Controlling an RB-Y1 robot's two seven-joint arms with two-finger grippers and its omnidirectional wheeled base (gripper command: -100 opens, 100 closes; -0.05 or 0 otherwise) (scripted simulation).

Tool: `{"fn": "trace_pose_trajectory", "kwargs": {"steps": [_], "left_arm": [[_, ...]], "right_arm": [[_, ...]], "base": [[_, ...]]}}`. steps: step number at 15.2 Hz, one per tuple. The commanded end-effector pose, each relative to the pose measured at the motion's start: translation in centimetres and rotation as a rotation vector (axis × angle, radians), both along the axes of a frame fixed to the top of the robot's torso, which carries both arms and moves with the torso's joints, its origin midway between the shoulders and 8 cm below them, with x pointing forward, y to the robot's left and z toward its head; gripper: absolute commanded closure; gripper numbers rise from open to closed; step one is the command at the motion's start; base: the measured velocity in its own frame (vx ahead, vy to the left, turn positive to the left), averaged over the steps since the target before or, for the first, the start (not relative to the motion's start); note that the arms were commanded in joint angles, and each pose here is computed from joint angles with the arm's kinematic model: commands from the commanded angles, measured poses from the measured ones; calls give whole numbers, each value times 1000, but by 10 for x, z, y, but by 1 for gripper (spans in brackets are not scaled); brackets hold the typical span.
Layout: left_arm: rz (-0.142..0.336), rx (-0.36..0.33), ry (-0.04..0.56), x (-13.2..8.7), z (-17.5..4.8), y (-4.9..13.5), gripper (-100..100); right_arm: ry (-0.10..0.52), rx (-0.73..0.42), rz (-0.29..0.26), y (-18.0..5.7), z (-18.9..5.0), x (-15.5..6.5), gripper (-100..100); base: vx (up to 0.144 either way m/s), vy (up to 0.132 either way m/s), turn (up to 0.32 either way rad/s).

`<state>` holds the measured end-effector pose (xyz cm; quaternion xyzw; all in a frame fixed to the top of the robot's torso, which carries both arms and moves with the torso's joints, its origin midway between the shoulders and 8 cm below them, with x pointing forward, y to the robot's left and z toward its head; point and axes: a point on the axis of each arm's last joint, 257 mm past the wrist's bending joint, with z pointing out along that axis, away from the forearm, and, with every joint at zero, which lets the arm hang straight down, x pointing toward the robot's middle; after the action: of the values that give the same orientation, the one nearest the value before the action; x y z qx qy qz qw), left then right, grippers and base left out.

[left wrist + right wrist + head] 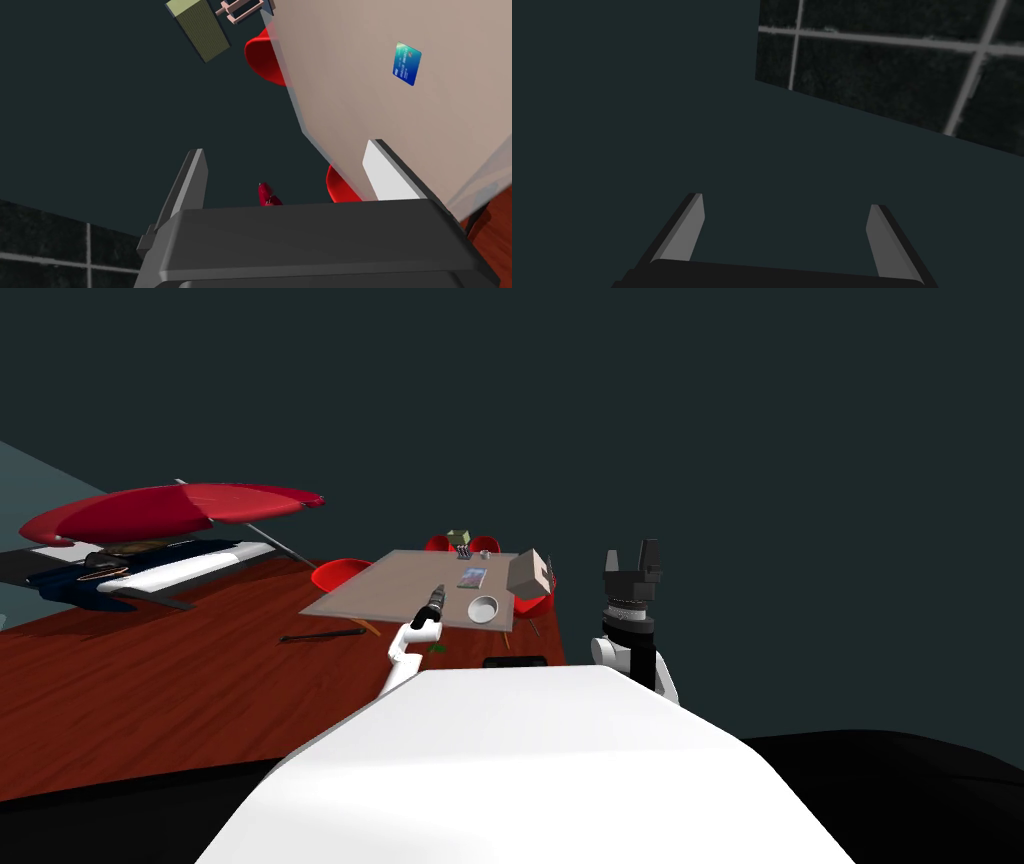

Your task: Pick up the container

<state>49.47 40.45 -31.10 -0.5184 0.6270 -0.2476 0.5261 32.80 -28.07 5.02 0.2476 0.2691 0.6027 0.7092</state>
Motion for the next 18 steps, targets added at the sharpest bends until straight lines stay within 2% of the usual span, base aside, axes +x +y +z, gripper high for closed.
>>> {"fn": "trace_pose_trajectory", "kwargs": {"steps": [1,3,4,5,6,7,9,10,11,12,13,18], "left_arm": [[25,-15,68,-1,-23,3,-100],[30,-17,85,-4,-31,5,-100],[46,-29,129,-5,-43,7,-100],[51,-32,148,-8,-52,8,-100],[51,-32,148,-9,-52,8,-100],[66,-46,193,-10,-64,9,-100],[70,-48,209,-14,-72,10,-100],[85,-64,257,-16,-85,9,-100],[88,-65,269,-19,-91,10,-100],[101,-82,319,-24,-107,9,-100],[104,-84,328,-26,-109,9,-100],[137,-139,481,-46,-155,-4,-100]], "right_arm": [[0,0,0,0,0,0,0],[0,0,0,0,0,0,0],[0,0,0,0,0,0,0],[0,0,0,0,0,0,0],[0,0,0,0,0,0,0],[0,0,0,0,0,0,0],[0,0,0,0,0,0,0],[0,0,0,0,0,0,0],[0,0,0,0,0,0,0],[0,0,0,0,0,0,0],[0,0,0,0,0,0,0],[0,0,0,0,0,0,0]], "base": [[25,-44,13],[21,-38,6],[25,-41,11],[24,-45,12],[14,-33,7],[18,-33,12],[23,-32,9],[20,-42,10],[20,-48,9],[24,-59,13],[28,-54,17],[33,-52,13]]}}
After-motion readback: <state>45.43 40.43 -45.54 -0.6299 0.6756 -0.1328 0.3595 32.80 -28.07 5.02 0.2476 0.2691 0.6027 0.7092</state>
